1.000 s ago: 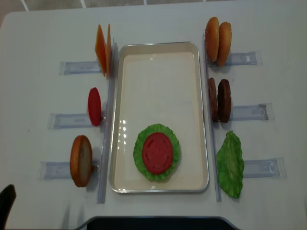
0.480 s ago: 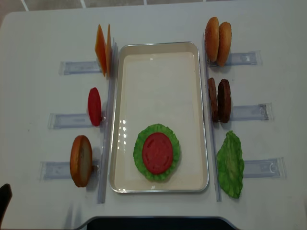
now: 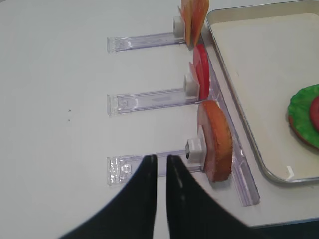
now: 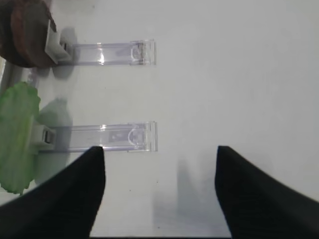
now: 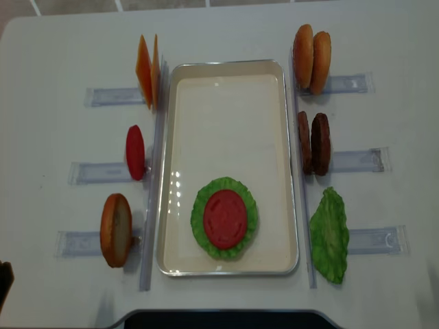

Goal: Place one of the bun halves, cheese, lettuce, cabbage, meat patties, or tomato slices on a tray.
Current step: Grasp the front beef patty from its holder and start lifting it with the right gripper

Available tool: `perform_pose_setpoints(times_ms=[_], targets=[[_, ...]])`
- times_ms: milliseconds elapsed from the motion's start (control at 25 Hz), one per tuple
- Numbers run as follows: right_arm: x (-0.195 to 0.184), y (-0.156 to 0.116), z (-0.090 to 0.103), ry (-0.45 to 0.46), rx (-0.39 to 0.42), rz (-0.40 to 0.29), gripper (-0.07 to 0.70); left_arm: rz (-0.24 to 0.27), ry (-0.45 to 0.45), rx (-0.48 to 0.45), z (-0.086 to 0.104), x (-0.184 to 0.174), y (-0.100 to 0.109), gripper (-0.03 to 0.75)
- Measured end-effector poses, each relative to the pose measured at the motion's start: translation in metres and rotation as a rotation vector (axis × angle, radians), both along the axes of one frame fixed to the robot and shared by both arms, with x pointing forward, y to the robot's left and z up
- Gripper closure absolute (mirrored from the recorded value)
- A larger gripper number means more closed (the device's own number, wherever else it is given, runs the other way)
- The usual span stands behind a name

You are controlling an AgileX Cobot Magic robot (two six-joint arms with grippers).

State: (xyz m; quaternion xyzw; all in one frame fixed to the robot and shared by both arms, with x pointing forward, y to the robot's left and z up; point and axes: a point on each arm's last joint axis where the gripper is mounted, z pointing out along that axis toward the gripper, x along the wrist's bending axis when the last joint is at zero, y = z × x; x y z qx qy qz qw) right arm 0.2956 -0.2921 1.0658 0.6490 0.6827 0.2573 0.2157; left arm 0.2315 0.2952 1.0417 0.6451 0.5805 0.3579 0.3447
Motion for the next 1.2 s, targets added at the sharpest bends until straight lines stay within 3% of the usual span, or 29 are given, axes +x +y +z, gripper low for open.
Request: perform_pose_setpoints(times_ms=[400,720,1200], targets=[[0.099,-0.003,0.021,0.256,0.01,0.0,0.153,-0.001,0.0,-0.001,0.0,0.0,0.0,0.681],[0.165,-0.005,0.031,0.311,0.01,0.003,0.153,-0.001,0.0,-0.001,0.0,0.0,0.0,0.708],[0.24,-0.007,0.025,0.357,-0.004,0.019,0.153,-0.001,0.0,-0.001,0.0,0.0,0.0,0.715]])
